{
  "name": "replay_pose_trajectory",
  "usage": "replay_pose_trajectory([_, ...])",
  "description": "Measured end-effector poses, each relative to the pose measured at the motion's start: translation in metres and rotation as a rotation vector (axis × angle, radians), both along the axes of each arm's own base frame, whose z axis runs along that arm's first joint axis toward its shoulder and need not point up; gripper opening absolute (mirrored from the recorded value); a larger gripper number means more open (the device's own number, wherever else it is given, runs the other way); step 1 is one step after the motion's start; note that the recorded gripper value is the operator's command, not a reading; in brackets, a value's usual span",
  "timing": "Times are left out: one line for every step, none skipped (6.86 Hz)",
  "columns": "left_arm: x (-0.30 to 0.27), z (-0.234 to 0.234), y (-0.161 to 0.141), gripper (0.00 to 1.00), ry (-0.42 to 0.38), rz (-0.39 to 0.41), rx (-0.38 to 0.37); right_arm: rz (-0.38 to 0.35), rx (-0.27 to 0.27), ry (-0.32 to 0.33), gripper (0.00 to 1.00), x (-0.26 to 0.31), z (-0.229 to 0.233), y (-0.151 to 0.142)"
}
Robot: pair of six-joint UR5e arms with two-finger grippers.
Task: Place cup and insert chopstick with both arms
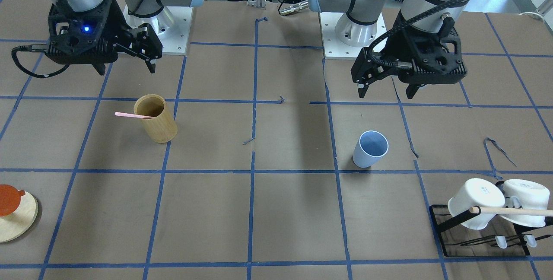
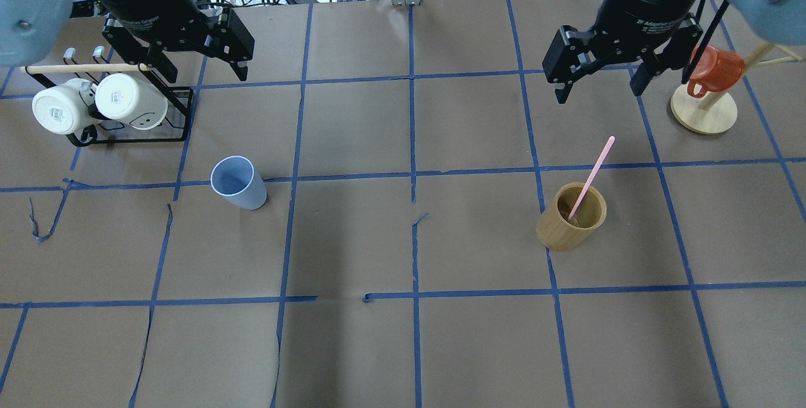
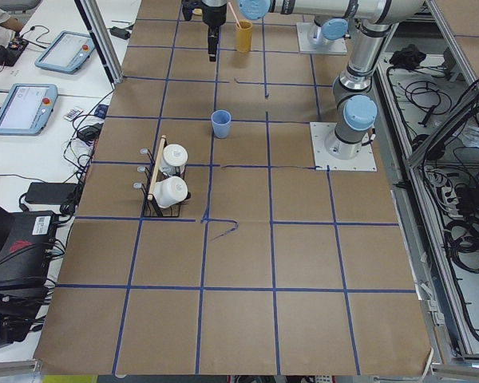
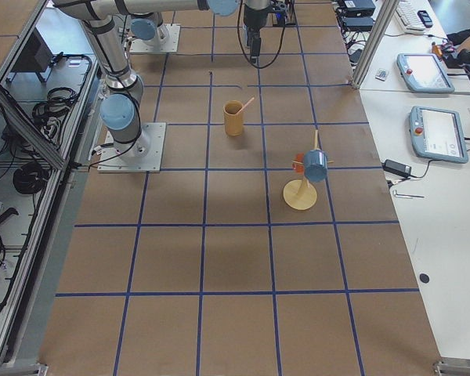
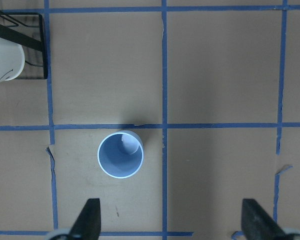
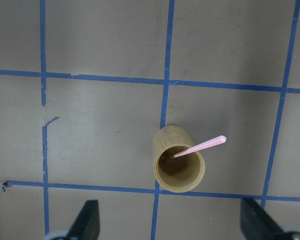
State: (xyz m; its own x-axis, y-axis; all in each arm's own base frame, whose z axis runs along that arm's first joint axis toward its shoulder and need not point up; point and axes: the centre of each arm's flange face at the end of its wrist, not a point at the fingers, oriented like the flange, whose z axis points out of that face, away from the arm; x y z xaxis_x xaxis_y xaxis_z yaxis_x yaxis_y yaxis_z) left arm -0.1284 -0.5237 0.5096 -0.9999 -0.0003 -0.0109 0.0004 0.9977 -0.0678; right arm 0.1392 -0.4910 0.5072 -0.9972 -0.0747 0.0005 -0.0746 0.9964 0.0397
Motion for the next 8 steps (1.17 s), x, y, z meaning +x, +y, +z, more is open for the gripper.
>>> replay_pose_trajectory([-0.0001, -0.0002, 0.0001, 1.00, 0.000, 0.000, 0.000, 0.000, 0.000, 0.000, 1.00, 0.0000, 0.0001, 0.0000])
replay_pose_trajectory([-0.0001, -0.0004, 0.0000, 1.00, 0.001, 0.000, 0.001, -0.001, 0.000, 0.000, 1.00, 0.0000, 0.0001, 0.0000])
replay_pose_trajectory([-0.0001, -0.0006, -0.0002, 1.00, 0.001, -0.001, 0.001, -0.002, 0.000, 0.001, 1.00, -0.0001, 0.0001, 0.0000])
replay_pose_trajectory([-0.0001, -0.0006, -0.0002, 1.00, 0.001, -0.001, 0.001, -0.003, 0.000, 0.001, 1.00, -0.0001, 0.0001, 0.0001])
replay_pose_trajectory([0.0000, -0.0004, -0.0002, 1.00, 0.000, -0.001, 0.001, -0.004, 0.003, 0.001, 1.00, -0.0001, -0.0002, 0.0004])
replay_pose_trajectory([0.0000, -0.0002, 0.0001, 1.00, 0.000, -0.001, 0.000, -0.004, 0.007, 0.002, 1.00, -0.0001, -0.0004, 0.0010])
replay_pose_trajectory([0.0000, -0.0003, 0.0002, 1.00, 0.000, -0.001, 0.000, -0.005, 0.009, 0.002, 1.00, -0.0002, -0.0002, 0.0016])
replay_pose_trajectory([0.0001, -0.0005, 0.0002, 1.00, -0.001, -0.002, 0.000, -0.005, 0.010, 0.002, 1.00, -0.0002, -0.0004, 0.0020])
